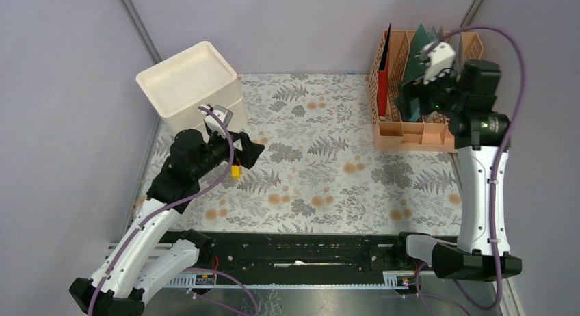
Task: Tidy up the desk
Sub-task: Reset both arms
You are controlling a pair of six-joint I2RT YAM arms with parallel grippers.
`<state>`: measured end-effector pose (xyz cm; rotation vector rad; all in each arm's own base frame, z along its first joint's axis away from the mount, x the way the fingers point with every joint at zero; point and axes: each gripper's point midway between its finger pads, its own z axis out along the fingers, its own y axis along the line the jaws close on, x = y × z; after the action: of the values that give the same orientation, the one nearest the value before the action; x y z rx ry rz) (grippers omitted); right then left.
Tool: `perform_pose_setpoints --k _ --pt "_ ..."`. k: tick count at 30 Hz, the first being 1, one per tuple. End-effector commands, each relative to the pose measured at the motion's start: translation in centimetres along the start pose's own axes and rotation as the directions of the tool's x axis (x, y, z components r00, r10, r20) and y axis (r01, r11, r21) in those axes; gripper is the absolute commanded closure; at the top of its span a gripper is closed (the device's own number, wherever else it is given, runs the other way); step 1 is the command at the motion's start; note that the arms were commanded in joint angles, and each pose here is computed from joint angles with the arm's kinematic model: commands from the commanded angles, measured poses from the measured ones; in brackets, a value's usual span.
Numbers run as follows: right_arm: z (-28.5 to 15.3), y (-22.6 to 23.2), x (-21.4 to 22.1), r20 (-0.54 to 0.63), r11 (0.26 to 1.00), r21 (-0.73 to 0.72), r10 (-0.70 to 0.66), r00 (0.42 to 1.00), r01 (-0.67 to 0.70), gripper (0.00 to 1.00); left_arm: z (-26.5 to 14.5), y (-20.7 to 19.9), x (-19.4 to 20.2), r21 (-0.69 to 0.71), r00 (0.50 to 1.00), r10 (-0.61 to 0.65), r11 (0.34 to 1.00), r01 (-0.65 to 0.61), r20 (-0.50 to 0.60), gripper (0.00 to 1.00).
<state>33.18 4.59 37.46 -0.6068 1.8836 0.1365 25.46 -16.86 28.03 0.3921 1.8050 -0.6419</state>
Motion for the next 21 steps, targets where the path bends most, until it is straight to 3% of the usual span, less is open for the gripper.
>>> perform_pose_setpoints --k 1,9,14,21 --pt "-4.3 -1.4 -3.4 0.140 0.987 0.051 0.144 0.980 -0.152 0.00 -0.5 0.7 -1.5 -0.045 0.996 0.036 0.998 -0.032 0.081 0.01" --pt "-6.1 2.0 -6.2 0.217 0.979 -0.121 0.190 0.957 -0.167 0.00 -1.7 -1.2 -8.1 -0.008 0.980 0.023 1.000 -0.022 0.196 0.01" --pt "-7.0 -0.2 -8.2 0.284 0.932 -0.009 0.350 0.893 -0.362 0.00 -3.3 -2.8 -15.4 0.002 0.950 0.029 1.000 -0.031 0.312 0.01" --pt "-8.5 -1.0 -9.5 0.362 0.928 0.055 0.326 0.873 -0.369 0.00 -6.0 -1.7 -21.9 -0.152 0.921 0.126 0.986 -0.074 0.369 0.01"
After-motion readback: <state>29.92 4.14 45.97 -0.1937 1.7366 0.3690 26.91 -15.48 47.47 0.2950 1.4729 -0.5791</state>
